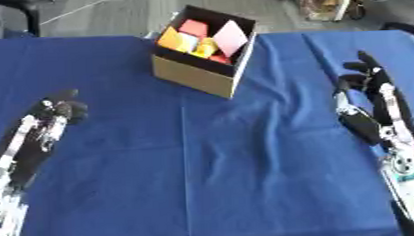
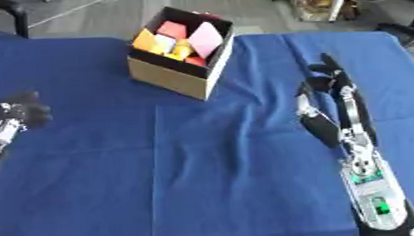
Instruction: Pick up objects on the table and place them in the box.
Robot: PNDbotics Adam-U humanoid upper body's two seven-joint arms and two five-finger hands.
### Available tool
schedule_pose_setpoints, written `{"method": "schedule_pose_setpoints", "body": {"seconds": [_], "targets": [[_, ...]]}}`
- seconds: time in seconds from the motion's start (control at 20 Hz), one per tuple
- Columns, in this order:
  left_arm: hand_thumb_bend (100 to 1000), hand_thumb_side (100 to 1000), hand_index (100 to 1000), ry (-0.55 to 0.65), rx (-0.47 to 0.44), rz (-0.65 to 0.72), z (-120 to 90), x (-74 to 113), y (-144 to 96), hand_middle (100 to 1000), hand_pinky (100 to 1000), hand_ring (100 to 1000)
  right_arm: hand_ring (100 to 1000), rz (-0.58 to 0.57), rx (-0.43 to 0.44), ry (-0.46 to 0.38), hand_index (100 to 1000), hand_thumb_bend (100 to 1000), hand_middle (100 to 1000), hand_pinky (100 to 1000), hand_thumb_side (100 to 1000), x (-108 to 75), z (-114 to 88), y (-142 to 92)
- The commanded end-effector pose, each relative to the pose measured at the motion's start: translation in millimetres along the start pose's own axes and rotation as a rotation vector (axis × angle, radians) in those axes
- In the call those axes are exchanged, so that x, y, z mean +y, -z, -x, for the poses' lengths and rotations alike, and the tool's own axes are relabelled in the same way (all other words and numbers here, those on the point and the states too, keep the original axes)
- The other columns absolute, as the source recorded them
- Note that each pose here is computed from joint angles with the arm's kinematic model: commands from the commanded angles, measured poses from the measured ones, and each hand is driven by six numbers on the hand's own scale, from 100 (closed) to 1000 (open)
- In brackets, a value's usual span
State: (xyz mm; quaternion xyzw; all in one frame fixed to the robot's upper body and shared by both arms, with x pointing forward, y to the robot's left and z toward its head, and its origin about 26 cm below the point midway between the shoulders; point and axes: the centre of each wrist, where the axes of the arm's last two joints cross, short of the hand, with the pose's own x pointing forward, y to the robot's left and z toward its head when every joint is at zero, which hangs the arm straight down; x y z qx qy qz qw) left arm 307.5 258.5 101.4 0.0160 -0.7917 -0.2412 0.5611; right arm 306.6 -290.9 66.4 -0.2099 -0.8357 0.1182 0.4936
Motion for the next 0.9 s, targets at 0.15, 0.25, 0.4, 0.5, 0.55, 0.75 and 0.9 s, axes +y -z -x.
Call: {"method": "schedule_pose_setpoints", "body": {"seconds": [0.15,0.25,0.4,0.5,0.55,0.75,0.9], "targets": [[100,802,865,-0.008,-0.021,0.001,-3.8,-0.7,1.6,649,798,699,747,0.030,-0.019,0.004,966,100,780,787,292,-6.2,-1.8,2.4],[100,804,862,-0.016,-0.021,0.000,-3.7,-1.8,1.9,643,796,693,743,0.033,-0.013,0.006,968,100,778,784,306,-6.0,-0.8,0.6],[100,805,858,-0.024,-0.019,-0.003,-3.1,-2.5,1.6,638,794,689,736,0.036,-0.011,0.011,967,100,772,782,318,-5.3,-0.5,-0.6],[100,805,856,-0.028,-0.020,-0.004,-3.3,-3.0,1.8,636,794,687,733,0.039,-0.012,0.011,967,100,768,781,324,-5.3,-0.6,-0.6],[100,805,856,-0.030,-0.021,-0.003,-3.4,-3.4,2.0,636,794,687,732,0.040,-0.011,0.011,967,100,767,780,327,-5.5,-0.4,-0.7],[100,801,857,-0.037,-0.026,-0.008,-3.8,-3.6,2.2,637,793,690,725,0.042,-0.015,0.013,966,100,761,779,328,-5.1,-1.0,0.0],[100,799,857,-0.045,-0.033,-0.017,-4.6,-3.2,2.8,639,793,692,718,0.049,-0.020,0.016,964,100,754,776,335,-5.7,-1.9,0.6]]}}
